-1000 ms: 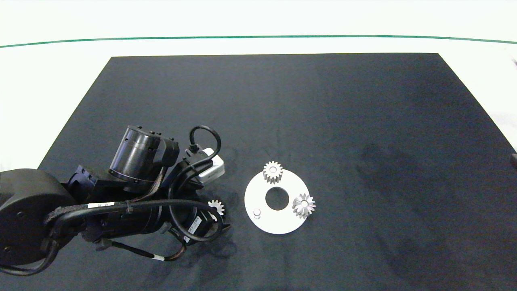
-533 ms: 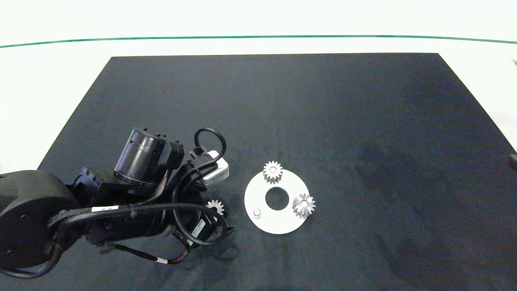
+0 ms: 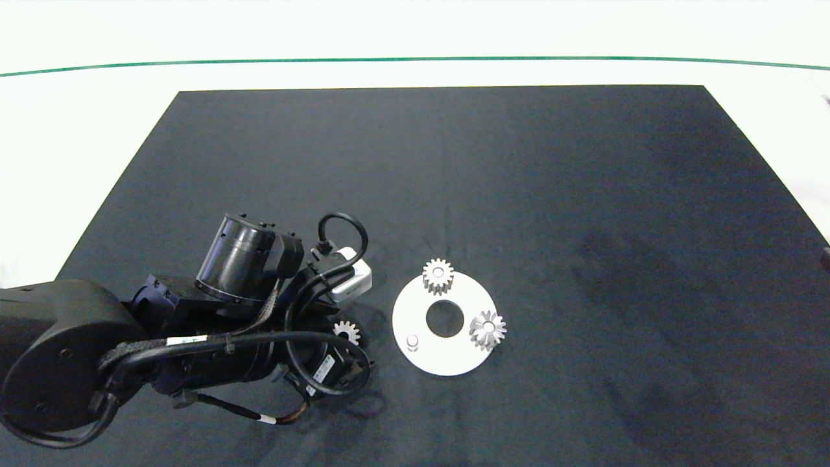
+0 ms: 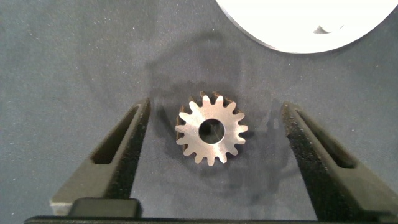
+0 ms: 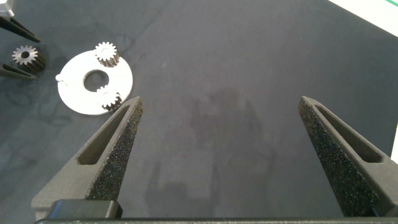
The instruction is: Install three planetary gears onto the carrier pins
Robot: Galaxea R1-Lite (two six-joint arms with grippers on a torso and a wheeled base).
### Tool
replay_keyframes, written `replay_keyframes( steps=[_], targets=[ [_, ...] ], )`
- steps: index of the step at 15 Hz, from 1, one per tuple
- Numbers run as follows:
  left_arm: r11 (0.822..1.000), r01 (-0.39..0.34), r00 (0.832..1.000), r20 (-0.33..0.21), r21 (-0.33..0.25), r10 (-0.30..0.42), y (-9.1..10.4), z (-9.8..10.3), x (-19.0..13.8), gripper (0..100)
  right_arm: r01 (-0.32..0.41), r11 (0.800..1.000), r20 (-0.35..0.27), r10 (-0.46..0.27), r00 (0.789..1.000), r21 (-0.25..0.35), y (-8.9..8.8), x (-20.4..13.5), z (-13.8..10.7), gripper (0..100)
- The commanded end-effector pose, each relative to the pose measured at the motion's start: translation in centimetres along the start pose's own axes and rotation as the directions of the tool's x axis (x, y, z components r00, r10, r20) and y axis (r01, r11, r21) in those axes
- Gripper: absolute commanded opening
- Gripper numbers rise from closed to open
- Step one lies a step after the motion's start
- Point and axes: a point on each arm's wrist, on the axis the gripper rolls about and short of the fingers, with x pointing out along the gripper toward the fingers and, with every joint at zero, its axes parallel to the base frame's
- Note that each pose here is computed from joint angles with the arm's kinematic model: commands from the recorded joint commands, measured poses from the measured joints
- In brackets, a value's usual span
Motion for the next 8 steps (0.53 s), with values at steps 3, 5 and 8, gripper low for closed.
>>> replay_keyframes(
  steps=[3,5,8],
  targets=[
    [1.0,0.003,1.0,-0.008,0.004,-0.003,-0.09,-0.16,0.18,74,0.0,1.0,-0.007,0.0,1.0,-0.005,0.07,0.02,-0.19,100],
    [1.0,0.003,1.0,-0.01,0.003,-0.003,-0.08,-0.24,0.16,69,-0.001,1.0,-0.011,0.001,1.0,-0.007,0.12,0.13,-0.22,100],
    [1.0,0.006,1.0,-0.016,0.003,-0.006,-0.18,-0.39,0.24,63,-0.008,0.999,-0.018,0.007,1.0,-0.035,0.25,0.26,-0.42,100]
  ],
)
